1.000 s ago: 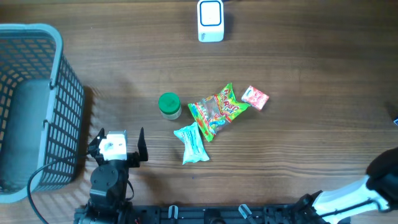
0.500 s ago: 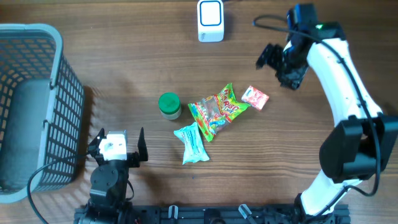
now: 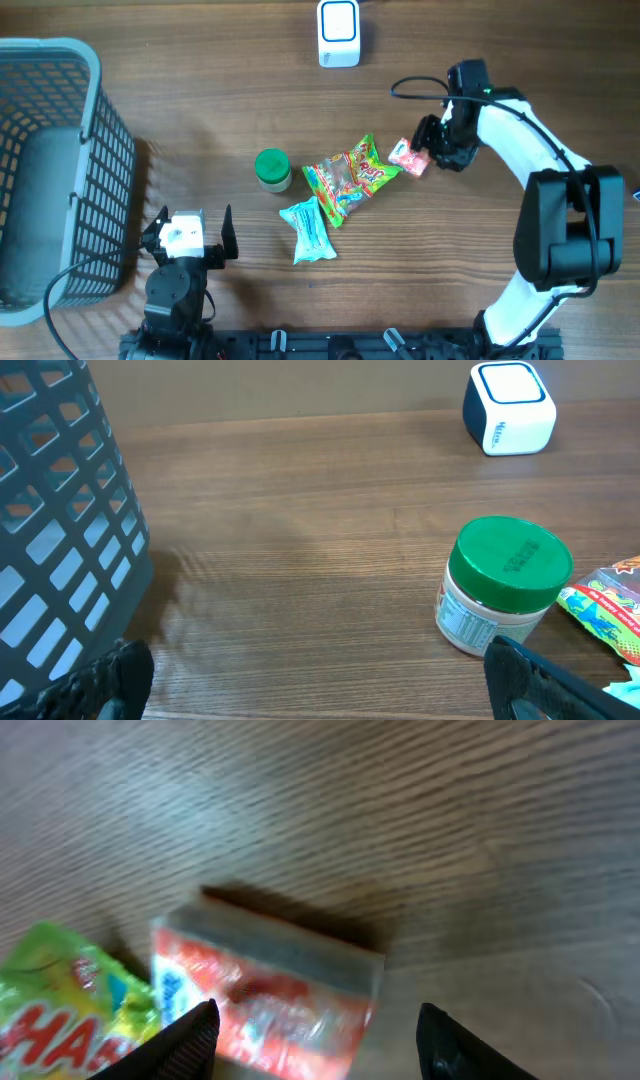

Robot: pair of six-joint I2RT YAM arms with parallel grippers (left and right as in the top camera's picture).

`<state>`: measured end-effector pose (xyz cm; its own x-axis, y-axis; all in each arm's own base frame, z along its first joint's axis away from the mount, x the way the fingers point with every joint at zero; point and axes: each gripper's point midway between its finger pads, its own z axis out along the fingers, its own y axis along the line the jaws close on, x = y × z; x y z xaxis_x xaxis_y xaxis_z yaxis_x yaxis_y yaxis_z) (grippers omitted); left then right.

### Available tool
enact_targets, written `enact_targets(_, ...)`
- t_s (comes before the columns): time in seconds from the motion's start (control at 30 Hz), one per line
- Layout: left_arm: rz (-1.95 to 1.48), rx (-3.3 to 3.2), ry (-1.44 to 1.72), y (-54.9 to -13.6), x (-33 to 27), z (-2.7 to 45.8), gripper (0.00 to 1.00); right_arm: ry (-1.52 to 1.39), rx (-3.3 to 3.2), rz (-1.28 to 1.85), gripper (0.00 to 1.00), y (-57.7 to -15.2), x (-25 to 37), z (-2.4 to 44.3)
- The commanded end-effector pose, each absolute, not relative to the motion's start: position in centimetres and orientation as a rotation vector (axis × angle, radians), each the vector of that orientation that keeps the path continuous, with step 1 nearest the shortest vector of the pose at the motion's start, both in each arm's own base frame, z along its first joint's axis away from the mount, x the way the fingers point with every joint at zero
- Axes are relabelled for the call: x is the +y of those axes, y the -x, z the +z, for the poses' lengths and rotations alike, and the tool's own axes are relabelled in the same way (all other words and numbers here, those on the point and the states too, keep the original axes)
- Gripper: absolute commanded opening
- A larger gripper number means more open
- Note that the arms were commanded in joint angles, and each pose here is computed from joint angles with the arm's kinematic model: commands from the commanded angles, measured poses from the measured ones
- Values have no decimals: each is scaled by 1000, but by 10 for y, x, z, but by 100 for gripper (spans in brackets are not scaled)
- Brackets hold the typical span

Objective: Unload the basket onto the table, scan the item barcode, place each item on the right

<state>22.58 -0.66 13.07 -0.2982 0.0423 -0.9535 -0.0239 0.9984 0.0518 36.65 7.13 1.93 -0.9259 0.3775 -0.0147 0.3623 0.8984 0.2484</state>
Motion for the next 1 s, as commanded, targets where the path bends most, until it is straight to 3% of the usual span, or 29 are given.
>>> enact_targets(0.0,59,1865,-3,-226,-7,132,100,-660,3020,377,62,-352,70,-4)
enact_targets(0.2,59,1865,-3,-226,-7,132,100,-648,2979,393,5,-361,71,-4)
enact_targets(0.3,59,1865,-4,-226,-7,132,100,-652,3018,521,4,-358,86,15)
enact_targets(0.43,59,1865,-3,-226,-7,132,100,-731,3087,806,4,-342,104,83)
enact_targets(0.57,59,1865,-3,-226,-7,132,100,-1113,3148,957,4,-312,101,129)
enact_targets(0.8,59,1865,-3,-226,-7,132,100,-1394,3215,1313,4,-273,128,165)
enact_targets(0.97,59,1865,-4,-226,-7,132,100,-1177,3178,1730,4,-268,179,196)
